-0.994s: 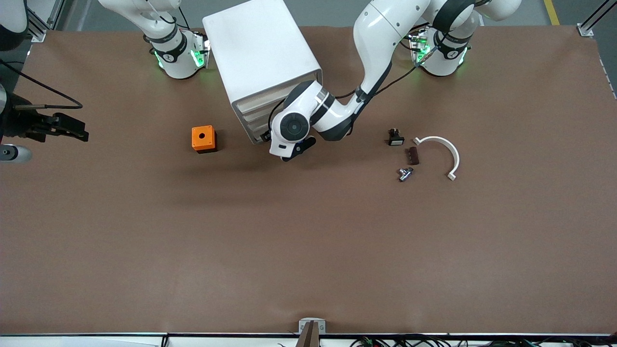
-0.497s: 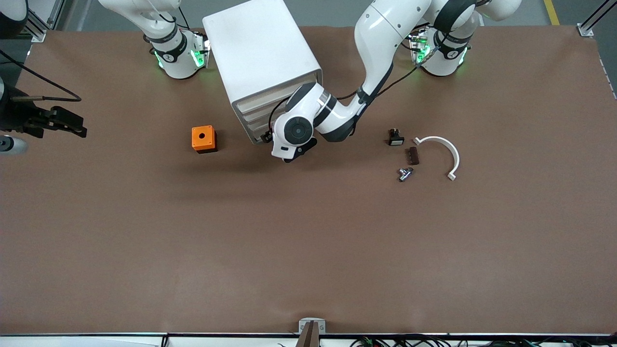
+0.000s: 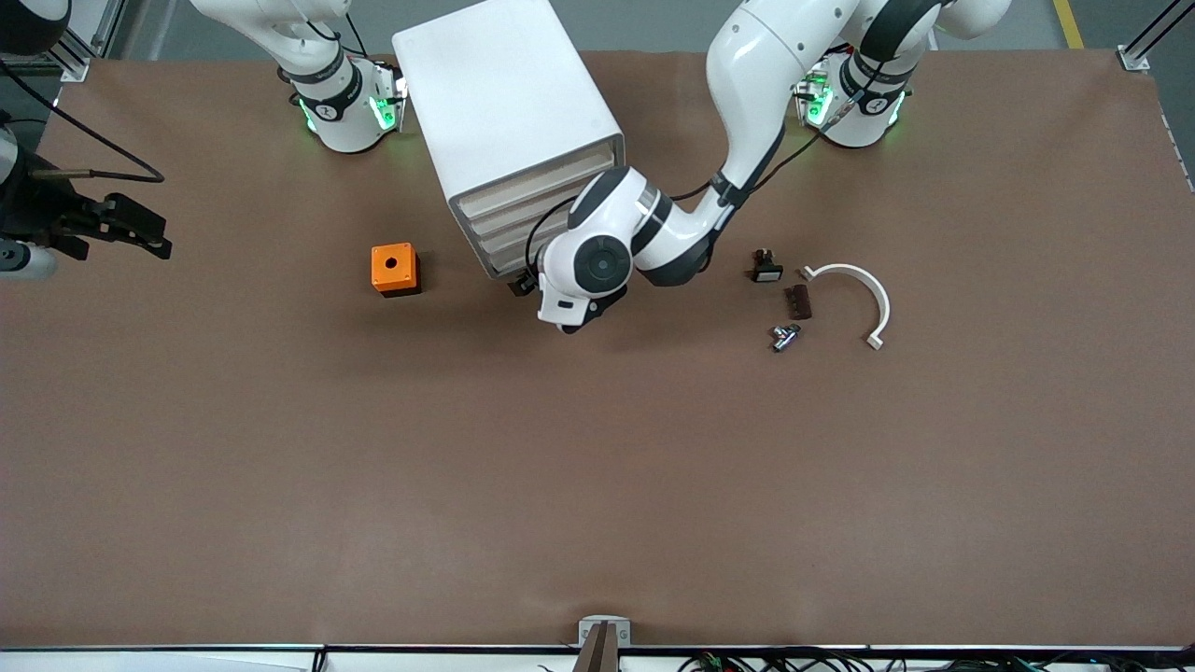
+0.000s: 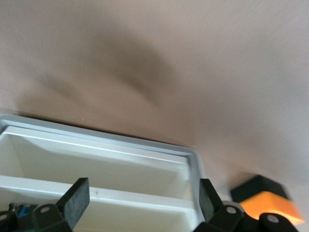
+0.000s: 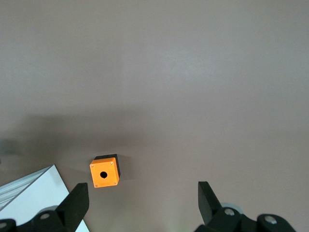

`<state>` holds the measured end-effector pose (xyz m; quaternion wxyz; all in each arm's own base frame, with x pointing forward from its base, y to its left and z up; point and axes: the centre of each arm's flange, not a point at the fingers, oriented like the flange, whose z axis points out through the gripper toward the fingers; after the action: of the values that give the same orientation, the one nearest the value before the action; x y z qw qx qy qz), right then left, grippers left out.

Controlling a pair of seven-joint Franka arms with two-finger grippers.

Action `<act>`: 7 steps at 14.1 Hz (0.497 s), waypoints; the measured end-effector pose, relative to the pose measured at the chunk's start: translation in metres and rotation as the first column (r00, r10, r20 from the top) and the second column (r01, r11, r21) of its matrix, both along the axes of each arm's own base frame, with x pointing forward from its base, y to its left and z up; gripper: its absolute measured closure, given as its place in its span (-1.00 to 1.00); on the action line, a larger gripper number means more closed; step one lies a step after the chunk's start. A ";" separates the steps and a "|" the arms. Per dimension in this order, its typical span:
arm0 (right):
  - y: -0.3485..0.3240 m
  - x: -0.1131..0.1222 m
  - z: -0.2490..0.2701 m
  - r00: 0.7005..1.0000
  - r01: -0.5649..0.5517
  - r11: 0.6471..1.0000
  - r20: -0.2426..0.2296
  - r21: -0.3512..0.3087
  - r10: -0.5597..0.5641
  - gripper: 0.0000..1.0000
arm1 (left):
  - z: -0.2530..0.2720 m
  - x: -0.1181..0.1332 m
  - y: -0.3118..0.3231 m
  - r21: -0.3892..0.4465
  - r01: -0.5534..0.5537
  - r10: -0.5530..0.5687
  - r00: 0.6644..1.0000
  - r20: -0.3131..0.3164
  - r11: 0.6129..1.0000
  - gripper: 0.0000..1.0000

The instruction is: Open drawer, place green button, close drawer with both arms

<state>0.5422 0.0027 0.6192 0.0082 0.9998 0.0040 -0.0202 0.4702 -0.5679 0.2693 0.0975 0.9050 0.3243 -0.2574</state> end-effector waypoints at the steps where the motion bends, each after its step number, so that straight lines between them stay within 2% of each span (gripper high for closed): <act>1: 0.000 -0.003 0.001 1.000 0.000 1.000 0.004 0.000 0.000 -1.00 | 0.017 0.015 0.012 -0.005 -0.017 0.017 0.999 0.028 1.000 -1.00; 4: 0.000 -0.005 0.003 1.000 0.000 1.000 0.009 0.000 0.000 -1.00 | 0.080 0.058 0.060 -0.003 -0.051 0.051 0.995 0.089 0.999 -1.00; 7: 0.001 -0.005 0.002 1.000 0.000 1.000 0.007 0.008 0.000 -1.00 | 0.151 0.084 0.111 0.003 -0.033 0.032 0.985 0.169 0.999 -1.00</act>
<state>0.5368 0.0037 0.6215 0.0040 0.9998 0.0040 -0.0168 0.5546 -0.4572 0.4202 0.1265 0.9185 0.3301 -0.1771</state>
